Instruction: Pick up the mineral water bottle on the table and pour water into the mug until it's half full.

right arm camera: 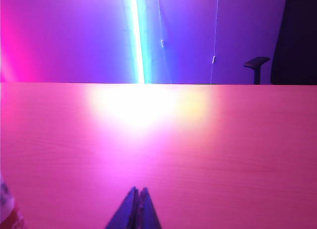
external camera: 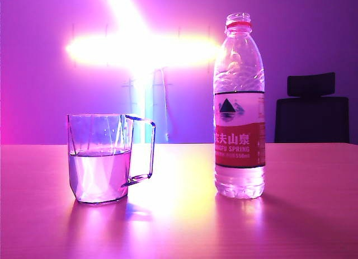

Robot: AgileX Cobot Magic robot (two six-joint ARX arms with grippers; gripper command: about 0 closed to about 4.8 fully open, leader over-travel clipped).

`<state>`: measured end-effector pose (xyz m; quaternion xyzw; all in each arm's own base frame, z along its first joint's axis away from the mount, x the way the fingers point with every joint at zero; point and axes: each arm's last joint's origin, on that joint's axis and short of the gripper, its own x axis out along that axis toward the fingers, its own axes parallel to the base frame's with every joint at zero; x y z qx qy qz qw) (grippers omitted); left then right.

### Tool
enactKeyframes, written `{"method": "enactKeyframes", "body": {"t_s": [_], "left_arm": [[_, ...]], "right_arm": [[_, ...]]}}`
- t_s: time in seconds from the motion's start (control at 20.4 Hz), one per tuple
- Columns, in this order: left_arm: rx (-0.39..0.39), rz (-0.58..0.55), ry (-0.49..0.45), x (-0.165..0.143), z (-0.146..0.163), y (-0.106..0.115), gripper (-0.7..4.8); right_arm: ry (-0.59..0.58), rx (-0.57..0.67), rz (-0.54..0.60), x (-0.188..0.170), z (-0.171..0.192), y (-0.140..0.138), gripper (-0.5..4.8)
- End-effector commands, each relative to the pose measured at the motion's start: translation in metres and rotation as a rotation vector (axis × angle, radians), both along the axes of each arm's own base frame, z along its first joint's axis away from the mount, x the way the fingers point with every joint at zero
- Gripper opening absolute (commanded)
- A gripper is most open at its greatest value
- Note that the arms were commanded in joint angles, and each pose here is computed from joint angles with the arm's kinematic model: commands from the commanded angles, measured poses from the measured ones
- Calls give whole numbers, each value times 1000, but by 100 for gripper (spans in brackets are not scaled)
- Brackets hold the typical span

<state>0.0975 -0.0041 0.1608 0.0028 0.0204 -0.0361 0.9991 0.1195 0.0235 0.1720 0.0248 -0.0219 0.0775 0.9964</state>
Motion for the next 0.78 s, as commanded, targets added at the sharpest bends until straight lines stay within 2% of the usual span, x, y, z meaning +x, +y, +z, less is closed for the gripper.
{"method": "enactKeyframes", "body": {"t_s": [0.05, 0.44, 0.78], "left_arm": [[-3, -4, -15, 0, 3, 0, -2], [-3, -5, -15, 0, 3, 0, -2], [-3, -4, -15, 0, 3, 0, -2]], "right_arm": [[-1, -5, -30, -8, -1, -10, -6], [-52, -6, -171, -22, 1, -27, -6], [-55, -5, -192, -22, 2, -28, -6]]}}
